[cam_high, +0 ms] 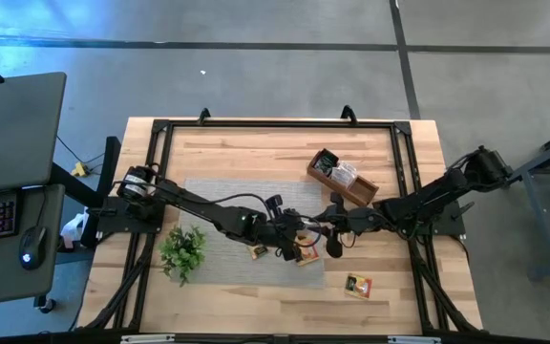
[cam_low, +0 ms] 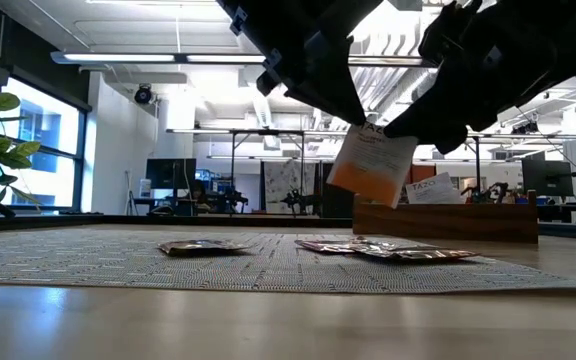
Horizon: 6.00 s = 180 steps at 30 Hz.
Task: Pick & Place Tea
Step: Put the orange tea bag into the middle section of the wooden organizer, then put the yellow tea bag into the right section of the wooden organizer
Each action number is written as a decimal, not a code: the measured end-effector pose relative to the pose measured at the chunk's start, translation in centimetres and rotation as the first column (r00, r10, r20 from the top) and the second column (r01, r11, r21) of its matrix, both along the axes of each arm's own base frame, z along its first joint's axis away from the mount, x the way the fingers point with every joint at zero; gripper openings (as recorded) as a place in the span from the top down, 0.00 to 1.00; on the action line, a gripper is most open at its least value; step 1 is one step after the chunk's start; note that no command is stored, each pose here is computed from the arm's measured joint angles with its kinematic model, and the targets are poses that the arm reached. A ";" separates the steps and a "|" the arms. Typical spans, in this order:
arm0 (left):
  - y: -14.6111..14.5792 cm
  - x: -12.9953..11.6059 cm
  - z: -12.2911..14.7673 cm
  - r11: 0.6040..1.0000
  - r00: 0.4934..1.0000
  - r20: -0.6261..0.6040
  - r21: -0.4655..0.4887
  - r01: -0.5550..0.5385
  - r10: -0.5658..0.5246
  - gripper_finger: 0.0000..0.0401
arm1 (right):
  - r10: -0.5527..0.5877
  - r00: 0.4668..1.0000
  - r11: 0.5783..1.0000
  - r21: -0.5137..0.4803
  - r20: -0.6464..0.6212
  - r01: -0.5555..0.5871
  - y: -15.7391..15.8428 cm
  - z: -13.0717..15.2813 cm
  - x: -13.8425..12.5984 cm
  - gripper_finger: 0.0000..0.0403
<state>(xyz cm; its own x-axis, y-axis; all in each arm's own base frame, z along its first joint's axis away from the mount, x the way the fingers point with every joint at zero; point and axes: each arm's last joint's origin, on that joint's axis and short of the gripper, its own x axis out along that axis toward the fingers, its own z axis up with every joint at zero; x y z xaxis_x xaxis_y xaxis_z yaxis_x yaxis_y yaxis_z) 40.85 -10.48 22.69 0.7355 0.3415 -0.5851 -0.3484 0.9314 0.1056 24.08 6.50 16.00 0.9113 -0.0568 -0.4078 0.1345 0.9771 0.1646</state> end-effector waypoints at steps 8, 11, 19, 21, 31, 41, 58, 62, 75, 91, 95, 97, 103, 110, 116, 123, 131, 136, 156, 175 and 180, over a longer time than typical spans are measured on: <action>0.1 0.0 0.0 1.000 1.000 0.005 0.019 -0.020 0.020 1.00 | -0.006 1.000 1.000 0.008 0.000 0.006 0.0 0.0 0.0 0.78; 0.1 0.0 0.0 1.000 1.000 0.005 0.019 -0.020 0.020 1.00 | -0.009 1.000 1.000 0.007 -0.015 0.009 0.0 -0.1 -0.1 0.85; 0.1 0.0 0.0 1.000 1.000 0.006 0.018 -0.020 0.020 1.00 | -0.038 0.997 0.999 0.005 -0.065 0.038 -0.2 -0.6 -0.3 0.97; 0.1 0.0 0.0 1.000 1.000 0.005 0.019 -0.020 0.020 1.00 | -0.050 0.996 0.999 0.008 -0.070 0.051 -0.2 -0.6 -0.3 0.98; 0.1 0.0 0.0 0.999 1.000 -0.010 0.045 -0.006 0.007 0.88 | -0.056 0.995 0.998 0.006 -0.081 0.057 -0.2 -0.8 -0.4 0.99; 0.1 -0.1 -0.1 0.999 1.000 -0.021 0.031 0.007 -0.006 0.75 | -0.287 0.958 0.956 -0.080 -0.024 0.284 -1.3 -0.6 -0.4 1.00; 0.0 -0.1 -0.1 0.999 0.999 -0.027 0.005 0.034 -0.034 0.74 | -0.568 0.817 0.820 -0.156 -0.101 0.550 -5.7 2.5 -5.1 1.00; 0.0 -0.1 -0.1 0.999 0.999 -0.027 0.005 0.034 -0.034 0.74 | -0.648 0.741 0.761 -0.182 -0.177 0.622 -6.6 1.9 -6.4 1.00; 0.0 -0.1 -0.1 0.999 0.999 -0.026 0.006 0.033 -0.033 0.74 | -0.654 0.674 0.751 -0.183 -0.344 0.635 -7.9 0.0 -6.4 1.00; 0.0 -0.1 -0.1 0.999 0.999 -0.026 0.007 0.032 -0.032 0.74 | -0.633 0.701 0.772 -0.197 -0.329 0.605 -7.9 0.6 -6.6 0.99; 0.0 -0.1 -0.1 0.999 0.999 -0.026 0.007 0.032 -0.032 0.74 | -0.626 0.705 0.778 -0.197 -0.335 0.597 -7.9 0.6 -6.6 1.00; 0.0 -0.1 -0.1 0.999 0.999 -0.026 0.007 0.032 -0.032 0.74 | -0.626 0.705 0.778 -0.200 -0.334 0.596 -7.9 0.6 -6.6 1.00; 0.0 -0.1 -0.1 0.999 0.999 -0.026 0.007 0.032 -0.032 0.74 | -0.639 0.689 0.769 -0.258 -0.343 0.585 -8.0 1.9 -6.4 1.00; 0.0 -0.1 -0.1 0.999 0.999 -0.026 0.007 0.032 -0.032 0.74 | -0.596 0.693 0.800 -0.230 -0.405 0.554 -7.8 3.2 -6.2 1.00; 0.0 -0.1 -0.1 0.999 0.999 -0.026 0.007 0.032 -0.032 0.74 | -0.620 0.657 0.780 -0.245 -0.429 0.576 -7.8 2.0 -6.9 1.00; 0.0 -0.1 -0.1 0.999 0.999 -0.026 0.007 0.032 -0.032 0.74 | -0.605 0.664 0.794 -0.274 -0.439 0.543 -7.8 1.1 -7.2 0.98; 0.0 -0.1 -0.1 0.999 0.999 -0.026 0.007 0.032 -0.032 0.74 | -0.571 0.716 0.821 -0.302 -0.402 0.485 -7.8 1.4 -6.6 0.90; 0.0 -0.1 -0.2 0.999 0.999 -0.027 0.007 0.032 -0.032 0.74 | -0.583 0.717 0.812 -0.310 -0.383 0.495 -7.9 1.5 -6.5 0.81; -0.1 0.0 -0.2 0.998 0.998 -0.032 -0.018 0.058 -0.058 0.74 | -0.248 0.902 0.969 -0.098 -0.353 0.228 -1.2 5.1 -5.5 0.76; -0.1 0.0 -0.2 0.998 0.998 -0.032 -0.019 0.058 -0.059 0.74 | 0.483 0.798 0.825 -0.119 -0.361 -0.553 7.2 3.2 -4.9 0.77; -0.1 0.0 -0.2 0.998 0.998 -0.032 -0.019 0.059 -0.059 0.74 | 0.567 0.689 0.780 0.027 -0.451 -0.625 8.0 1.3 -4.9 0.77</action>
<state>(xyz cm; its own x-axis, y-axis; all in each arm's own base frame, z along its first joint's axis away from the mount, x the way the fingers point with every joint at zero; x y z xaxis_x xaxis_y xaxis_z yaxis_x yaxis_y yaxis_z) 40.80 -10.60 22.49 0.7343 0.2870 -0.6151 -0.2894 0.9521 0.0987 19.23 14.52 17.34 0.5137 0.3653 -0.7763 -0.4571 0.8822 0.1127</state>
